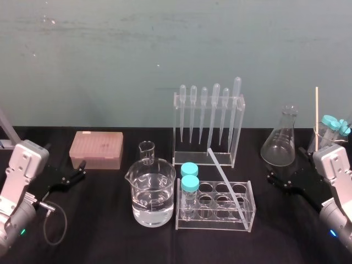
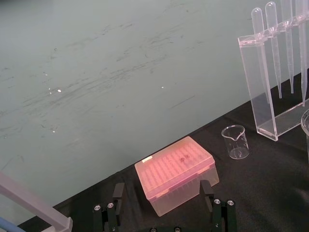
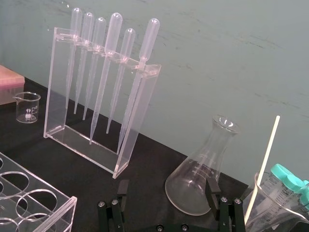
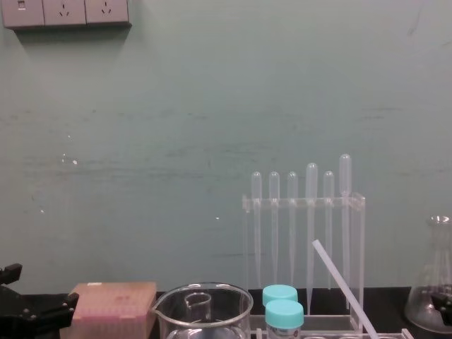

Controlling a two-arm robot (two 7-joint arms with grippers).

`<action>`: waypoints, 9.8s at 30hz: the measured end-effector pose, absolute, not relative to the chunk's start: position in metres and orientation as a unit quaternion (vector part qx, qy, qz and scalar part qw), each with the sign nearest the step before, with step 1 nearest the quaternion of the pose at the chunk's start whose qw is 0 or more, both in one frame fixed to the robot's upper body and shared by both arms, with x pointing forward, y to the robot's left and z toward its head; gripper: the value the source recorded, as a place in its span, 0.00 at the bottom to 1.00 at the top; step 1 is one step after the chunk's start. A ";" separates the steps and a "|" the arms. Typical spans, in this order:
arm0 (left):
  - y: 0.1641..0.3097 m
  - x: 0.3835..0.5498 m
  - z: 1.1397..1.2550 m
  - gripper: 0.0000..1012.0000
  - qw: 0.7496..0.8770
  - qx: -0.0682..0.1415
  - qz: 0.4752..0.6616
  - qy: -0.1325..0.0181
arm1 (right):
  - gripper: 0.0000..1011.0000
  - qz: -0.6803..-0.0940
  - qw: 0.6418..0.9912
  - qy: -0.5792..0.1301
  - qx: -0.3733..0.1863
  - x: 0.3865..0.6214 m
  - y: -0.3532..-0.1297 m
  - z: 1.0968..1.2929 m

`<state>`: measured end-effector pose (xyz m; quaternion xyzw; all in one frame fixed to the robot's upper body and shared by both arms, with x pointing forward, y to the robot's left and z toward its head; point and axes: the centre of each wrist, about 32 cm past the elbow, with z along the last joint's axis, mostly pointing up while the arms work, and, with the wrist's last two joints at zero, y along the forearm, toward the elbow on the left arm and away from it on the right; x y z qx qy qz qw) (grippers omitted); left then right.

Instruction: Pick up the stirring rod with one hand, then place it down.

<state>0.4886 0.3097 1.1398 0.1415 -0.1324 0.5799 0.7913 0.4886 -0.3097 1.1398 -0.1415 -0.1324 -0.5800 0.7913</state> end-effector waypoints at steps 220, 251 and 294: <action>0.310 0.489 1.140 0.99 0.791 0.141 0.580 -0.132 | 0.07 -0.364 0.911 -0.133 0.138 0.525 -0.276 1.164; 0.310 0.489 1.140 0.99 0.791 0.141 0.580 -0.132 | 0.07 -0.364 0.911 -0.133 0.138 0.525 -0.276 1.164; 0.310 0.489 1.140 0.99 0.791 0.141 0.580 -0.132 | 0.07 -0.364 0.911 -0.133 0.138 0.525 -0.276 1.164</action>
